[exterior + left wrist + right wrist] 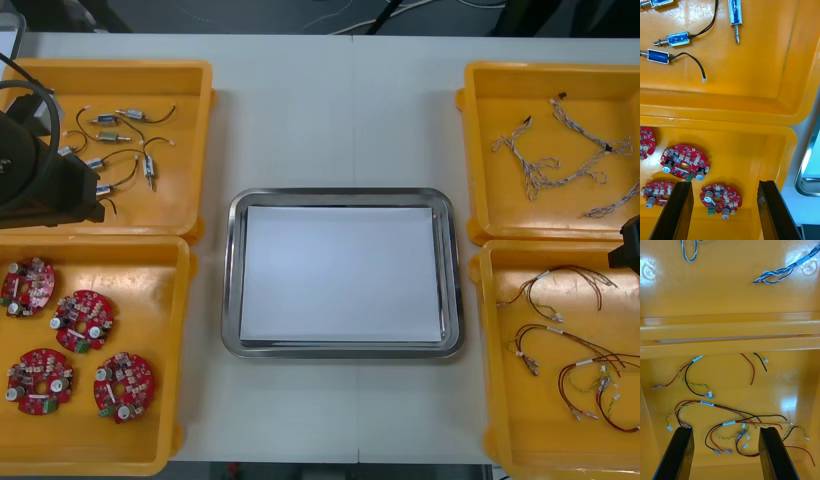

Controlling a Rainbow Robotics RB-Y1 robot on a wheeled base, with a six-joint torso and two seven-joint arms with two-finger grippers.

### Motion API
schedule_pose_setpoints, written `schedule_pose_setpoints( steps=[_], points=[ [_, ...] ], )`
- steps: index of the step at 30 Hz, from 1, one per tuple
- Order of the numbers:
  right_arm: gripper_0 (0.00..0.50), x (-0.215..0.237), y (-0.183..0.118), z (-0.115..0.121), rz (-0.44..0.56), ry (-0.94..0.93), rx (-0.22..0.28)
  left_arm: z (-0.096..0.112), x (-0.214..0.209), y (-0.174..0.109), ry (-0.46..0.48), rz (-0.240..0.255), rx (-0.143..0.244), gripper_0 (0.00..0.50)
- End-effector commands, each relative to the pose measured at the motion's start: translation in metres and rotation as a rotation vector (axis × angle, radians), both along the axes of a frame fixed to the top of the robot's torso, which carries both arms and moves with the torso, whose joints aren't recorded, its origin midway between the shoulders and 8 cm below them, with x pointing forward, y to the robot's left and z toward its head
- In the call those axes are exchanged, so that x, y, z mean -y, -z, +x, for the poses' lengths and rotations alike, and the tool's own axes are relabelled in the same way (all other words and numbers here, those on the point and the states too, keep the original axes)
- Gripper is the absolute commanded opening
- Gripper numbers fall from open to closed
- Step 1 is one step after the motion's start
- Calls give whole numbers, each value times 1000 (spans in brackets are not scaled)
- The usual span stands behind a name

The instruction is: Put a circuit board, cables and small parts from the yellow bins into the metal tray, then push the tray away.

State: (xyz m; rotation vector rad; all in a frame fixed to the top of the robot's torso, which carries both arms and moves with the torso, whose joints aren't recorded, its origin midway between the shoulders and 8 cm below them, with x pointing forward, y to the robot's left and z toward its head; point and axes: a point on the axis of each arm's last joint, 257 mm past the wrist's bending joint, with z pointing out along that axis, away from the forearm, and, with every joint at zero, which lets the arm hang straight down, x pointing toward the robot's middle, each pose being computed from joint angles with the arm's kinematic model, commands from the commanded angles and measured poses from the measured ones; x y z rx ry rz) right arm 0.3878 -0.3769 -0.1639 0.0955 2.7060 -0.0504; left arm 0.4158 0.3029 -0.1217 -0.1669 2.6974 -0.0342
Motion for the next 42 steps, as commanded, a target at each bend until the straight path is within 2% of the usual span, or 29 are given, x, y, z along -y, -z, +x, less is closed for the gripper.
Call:
schedule_pose_setpoints(
  steps=[1,20,21,23,29,30,32,36,42],
  points=[
    [500,3,-17,6,-27,-35,49,9,6,-24,57,10,65,500],
    [500,3,-17,6,-27,-35,49,9,6,-24,57,10,65,500],
    [500,3,-17,6,-27,-35,49,-19,2,20,105,42,-79,500],
    [500,3,-17,6,-27,-35,49,-21,4,23,104,33,-87,500],
    [500,3,-17,6,-27,-35,49,-19,-3,18,90,41,-77,500],
    [500,0,7,-8,-11,-36,-16,-18,-4,15,86,38,-72,500],
    [500,-2,11,-11,-5,-38,-28,-17,-6,11,82,33,-61,500],
    [500,-4,9,-13,-5,-61,-29,-15,-14,0,77,35,-41,500],
    [500,-5,13,-17,-10,-86,-45,-21,-31,0,67,50,-45,500]
  ],
)
